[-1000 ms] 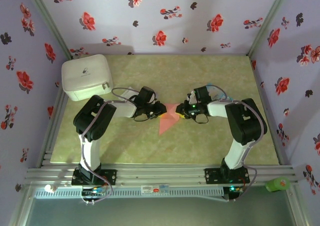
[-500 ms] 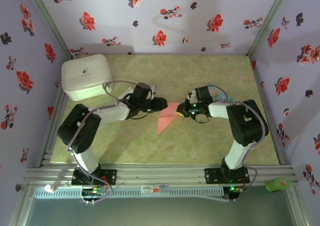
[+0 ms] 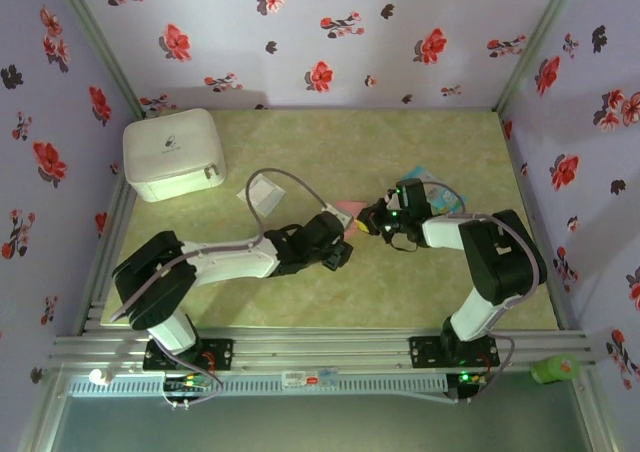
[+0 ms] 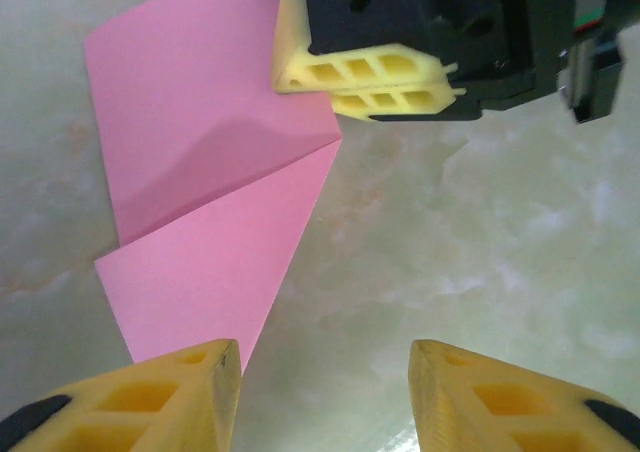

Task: Fold a paper plane with a square sheet of paper (pick it up from the middle)
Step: Fold the wing for the fifth time at the center of the table.

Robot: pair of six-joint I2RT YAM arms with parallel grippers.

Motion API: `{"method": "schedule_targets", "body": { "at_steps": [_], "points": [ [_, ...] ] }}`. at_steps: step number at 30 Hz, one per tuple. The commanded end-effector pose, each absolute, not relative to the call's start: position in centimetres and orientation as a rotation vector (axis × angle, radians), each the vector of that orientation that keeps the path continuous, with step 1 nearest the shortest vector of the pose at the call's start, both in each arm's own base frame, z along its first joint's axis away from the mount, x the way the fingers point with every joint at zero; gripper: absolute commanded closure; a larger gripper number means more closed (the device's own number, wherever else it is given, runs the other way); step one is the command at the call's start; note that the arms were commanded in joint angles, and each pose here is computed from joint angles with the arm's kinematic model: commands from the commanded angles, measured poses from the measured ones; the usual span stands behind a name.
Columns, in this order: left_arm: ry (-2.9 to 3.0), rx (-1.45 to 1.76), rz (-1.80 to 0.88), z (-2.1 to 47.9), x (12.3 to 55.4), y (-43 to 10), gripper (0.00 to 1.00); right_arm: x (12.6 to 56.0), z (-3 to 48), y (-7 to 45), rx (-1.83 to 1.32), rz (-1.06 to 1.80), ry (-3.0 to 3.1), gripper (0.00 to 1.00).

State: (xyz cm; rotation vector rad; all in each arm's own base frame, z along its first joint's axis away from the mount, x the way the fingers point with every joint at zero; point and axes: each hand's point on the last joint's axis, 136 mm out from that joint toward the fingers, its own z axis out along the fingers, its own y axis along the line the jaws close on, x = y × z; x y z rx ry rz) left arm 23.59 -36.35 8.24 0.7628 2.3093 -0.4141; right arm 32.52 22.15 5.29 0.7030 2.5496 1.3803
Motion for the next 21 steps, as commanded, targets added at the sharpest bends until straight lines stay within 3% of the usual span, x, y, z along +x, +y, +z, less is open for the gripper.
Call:
{"method": "schedule_targets", "body": {
  "at_steps": [1,14,21],
  "points": [
    [2.271,0.854,-0.162,7.5,24.8,-35.6,0.51,33.0,6.2,22.4,0.71,1.385,2.514,0.98],
    [2.286,0.894,0.077,5.2,25.5,-35.0,0.49,33.0,6.6,23.0,0.695,1.388,2.521,0.97],
    [2.307,0.904,0.097,3.9,25.4,-34.8,0.53,33.1,6.9,23.0,0.692,1.392,2.516,0.97]
  ]
}}
